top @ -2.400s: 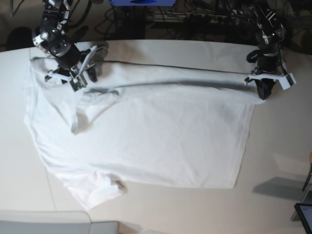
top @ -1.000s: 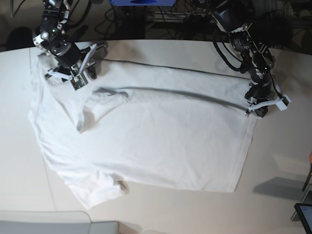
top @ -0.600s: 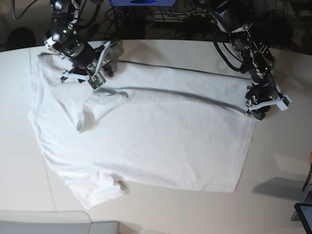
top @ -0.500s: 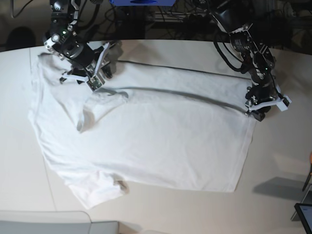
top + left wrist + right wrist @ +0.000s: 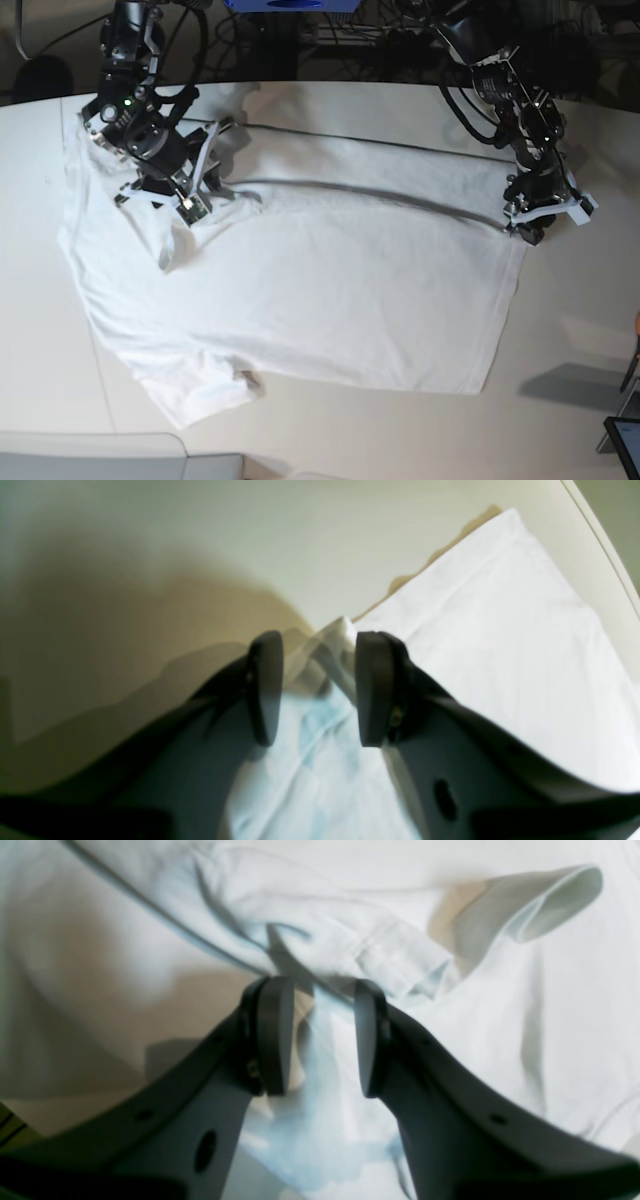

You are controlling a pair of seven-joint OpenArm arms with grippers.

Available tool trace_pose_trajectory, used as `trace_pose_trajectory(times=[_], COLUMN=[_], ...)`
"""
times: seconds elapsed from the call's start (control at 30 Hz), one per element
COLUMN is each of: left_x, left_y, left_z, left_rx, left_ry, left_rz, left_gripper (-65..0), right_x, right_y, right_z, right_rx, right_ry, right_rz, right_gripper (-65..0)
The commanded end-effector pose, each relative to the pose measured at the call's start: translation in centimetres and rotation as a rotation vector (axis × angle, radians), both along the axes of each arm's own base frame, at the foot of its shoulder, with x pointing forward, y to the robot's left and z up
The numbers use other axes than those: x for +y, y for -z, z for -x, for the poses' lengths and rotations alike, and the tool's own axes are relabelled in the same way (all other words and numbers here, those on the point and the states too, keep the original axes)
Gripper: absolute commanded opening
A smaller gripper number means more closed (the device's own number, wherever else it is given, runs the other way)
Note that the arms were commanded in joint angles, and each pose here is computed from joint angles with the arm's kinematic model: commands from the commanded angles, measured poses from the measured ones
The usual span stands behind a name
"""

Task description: Fold the T-shirt properly

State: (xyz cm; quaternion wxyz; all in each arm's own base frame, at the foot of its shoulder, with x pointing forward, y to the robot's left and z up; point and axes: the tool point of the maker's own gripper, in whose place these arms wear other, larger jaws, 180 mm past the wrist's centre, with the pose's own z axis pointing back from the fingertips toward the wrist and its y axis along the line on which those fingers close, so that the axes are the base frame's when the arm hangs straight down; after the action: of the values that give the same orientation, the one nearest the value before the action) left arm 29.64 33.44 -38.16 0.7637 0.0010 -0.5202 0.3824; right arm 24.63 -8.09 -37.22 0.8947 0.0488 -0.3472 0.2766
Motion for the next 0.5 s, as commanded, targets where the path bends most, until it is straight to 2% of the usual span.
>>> trace_pose_trajectory(times=[0.0,0.37,0.47], left_x=[0.7,0.9,1.1], left_y=[-1.6,-1.3,-1.4], left_z=[-0.7,-0.1,-0.1], left_rx=[-0.047,-0.034,-0.033], left_ry=[-0.006,-0.008,-0.007], left_rz=[-0.03,-0.034,-0.041], left_gripper=[-40.3,-40.3,-40.3], right_x=[0.8,1.4,-0.1], right_y=[-1.0,1.4,0.9], right_z=[-1.0,-4.7,-6.2], right_rx=[-0.041,0.018,-0.001], right_ry=[-0.008,-0.013,0.032], right_rz=[-0.047,-0.081,-0.083], right_gripper=[-44.8,-44.8,-44.8])
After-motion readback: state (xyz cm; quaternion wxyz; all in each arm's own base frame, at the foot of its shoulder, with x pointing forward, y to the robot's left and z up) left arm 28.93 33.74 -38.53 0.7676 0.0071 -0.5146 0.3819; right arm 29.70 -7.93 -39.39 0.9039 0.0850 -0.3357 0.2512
